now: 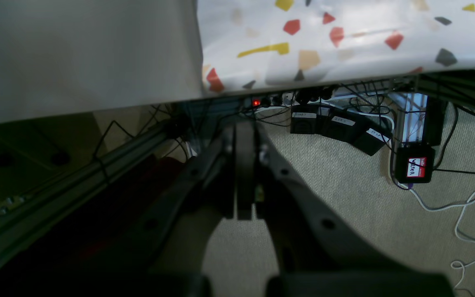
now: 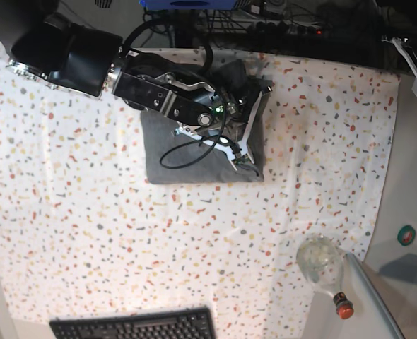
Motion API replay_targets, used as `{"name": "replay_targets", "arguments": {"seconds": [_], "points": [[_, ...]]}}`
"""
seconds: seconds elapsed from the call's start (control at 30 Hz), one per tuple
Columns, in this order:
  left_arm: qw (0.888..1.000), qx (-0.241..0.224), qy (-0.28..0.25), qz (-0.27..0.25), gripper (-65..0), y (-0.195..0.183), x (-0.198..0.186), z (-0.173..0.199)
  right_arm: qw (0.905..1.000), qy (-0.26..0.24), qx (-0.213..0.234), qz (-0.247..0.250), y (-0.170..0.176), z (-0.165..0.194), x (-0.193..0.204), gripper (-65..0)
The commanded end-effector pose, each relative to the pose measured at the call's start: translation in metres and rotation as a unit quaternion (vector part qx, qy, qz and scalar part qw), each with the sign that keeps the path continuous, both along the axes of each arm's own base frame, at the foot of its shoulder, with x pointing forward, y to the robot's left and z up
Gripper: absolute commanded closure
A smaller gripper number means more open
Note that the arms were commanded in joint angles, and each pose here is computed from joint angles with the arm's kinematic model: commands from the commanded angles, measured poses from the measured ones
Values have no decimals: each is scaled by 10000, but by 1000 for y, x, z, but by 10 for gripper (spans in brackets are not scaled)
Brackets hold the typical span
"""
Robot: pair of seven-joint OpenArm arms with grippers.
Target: Layout the t-shirt on the table in an organized manner, then fold the t-shirt properly
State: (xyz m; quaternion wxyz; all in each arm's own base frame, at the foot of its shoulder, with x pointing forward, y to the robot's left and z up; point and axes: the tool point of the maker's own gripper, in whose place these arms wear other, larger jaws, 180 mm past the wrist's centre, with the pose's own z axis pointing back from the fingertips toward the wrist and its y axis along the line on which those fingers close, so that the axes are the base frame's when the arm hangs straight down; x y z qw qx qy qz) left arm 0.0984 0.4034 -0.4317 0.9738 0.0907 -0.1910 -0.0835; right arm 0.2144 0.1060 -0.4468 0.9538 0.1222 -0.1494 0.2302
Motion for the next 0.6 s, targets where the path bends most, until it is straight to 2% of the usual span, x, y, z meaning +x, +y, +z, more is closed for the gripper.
{"name": "replay_targets", "arguments": {"seconds": [0.0, 0.23, 0.33, 0.43, 0.57], "points": [[9999, 116, -92, -59, 0, 8, 6, 10, 9996, -97, 237, 89, 19, 14, 4, 0], [9999, 105, -88, -61, 0, 7, 6, 9, 9989, -86, 404, 201, 58, 23, 4, 0], [9999, 110, -84, -54, 0, 8, 5, 9, 9972, -127, 495, 550, 72, 25, 4, 0], [9999, 114, -88, -48, 0, 8, 5, 10, 9954, -336, 572, 694, 76, 22, 13, 0], [9999, 116, -90, -49, 0, 9, 5, 10, 9912, -433, 942, 819, 86, 58, 8, 0]]}}
